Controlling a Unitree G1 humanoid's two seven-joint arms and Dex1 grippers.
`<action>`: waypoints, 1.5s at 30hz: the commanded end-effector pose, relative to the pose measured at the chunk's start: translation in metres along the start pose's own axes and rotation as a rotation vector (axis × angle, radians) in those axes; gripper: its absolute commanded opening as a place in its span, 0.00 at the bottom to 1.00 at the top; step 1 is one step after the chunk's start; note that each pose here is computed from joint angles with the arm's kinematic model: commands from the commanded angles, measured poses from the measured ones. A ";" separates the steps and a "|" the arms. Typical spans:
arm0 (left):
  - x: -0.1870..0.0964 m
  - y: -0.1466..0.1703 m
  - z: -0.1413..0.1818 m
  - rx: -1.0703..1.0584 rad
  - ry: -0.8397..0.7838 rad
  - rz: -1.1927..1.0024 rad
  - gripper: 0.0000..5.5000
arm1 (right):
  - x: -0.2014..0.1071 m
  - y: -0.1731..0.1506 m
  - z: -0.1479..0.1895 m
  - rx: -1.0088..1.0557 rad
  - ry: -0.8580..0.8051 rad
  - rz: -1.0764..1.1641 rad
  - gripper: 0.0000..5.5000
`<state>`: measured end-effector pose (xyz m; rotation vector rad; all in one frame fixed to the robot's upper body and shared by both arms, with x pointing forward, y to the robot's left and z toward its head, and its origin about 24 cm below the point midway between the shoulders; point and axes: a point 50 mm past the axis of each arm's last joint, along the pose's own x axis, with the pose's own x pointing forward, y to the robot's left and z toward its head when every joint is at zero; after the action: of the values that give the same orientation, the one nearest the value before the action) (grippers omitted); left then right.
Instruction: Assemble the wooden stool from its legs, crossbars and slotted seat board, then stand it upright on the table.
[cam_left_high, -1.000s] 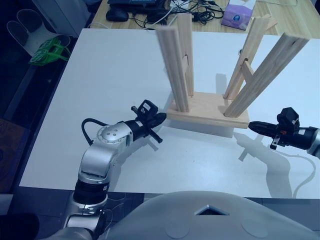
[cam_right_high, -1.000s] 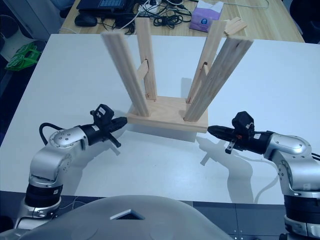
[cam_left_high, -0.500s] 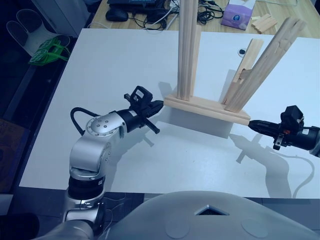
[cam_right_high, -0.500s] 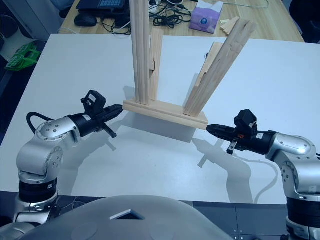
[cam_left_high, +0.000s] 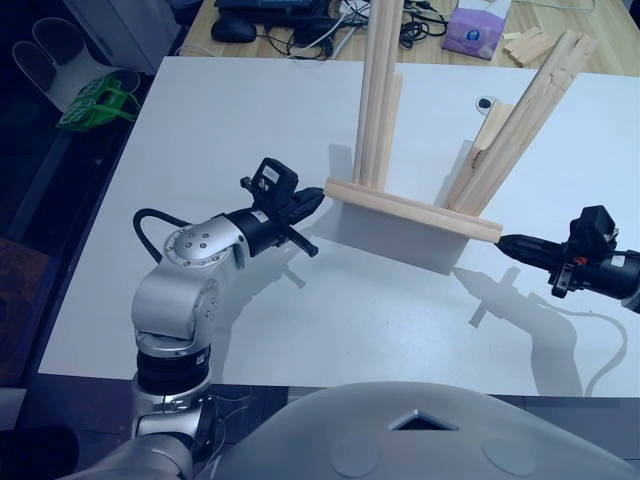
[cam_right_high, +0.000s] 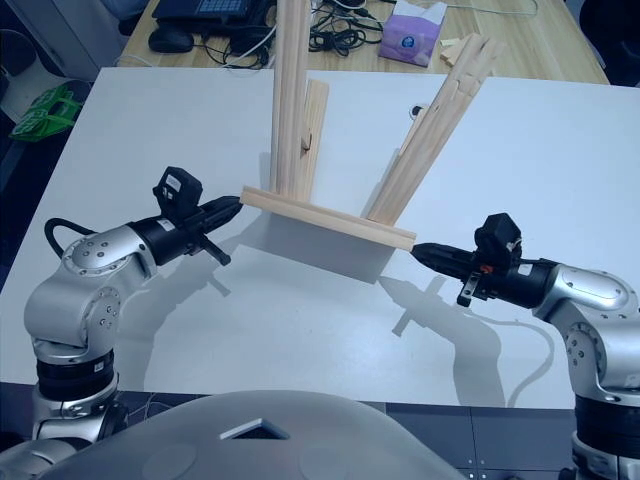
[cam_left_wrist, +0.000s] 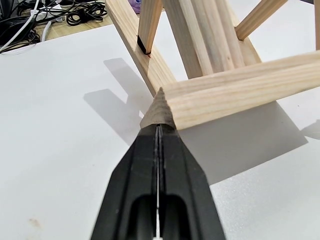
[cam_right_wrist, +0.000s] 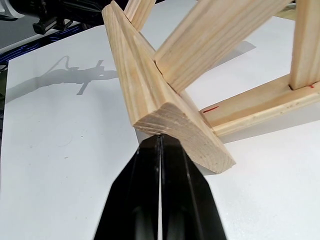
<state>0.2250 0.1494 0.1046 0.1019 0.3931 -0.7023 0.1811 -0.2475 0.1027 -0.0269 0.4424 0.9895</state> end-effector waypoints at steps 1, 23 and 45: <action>0.014 -0.049 0.025 -0.031 -0.143 -0.356 0.00 | 0.020 0.019 0.020 -0.035 -0.140 0.193 0.00; 0.023 -0.042 0.032 -0.057 -0.169 -0.291 0.00 | 0.025 0.016 0.026 -0.024 -0.198 0.167 0.00; 0.020 0.021 -0.033 0.107 0.054 -0.007 0.00 | -0.009 -0.023 0.000 0.015 -0.092 -0.033 0.00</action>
<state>0.2428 0.1603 0.0734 0.1875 0.3919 -0.7402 0.1917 -0.2650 0.1009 0.0570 0.3585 0.9522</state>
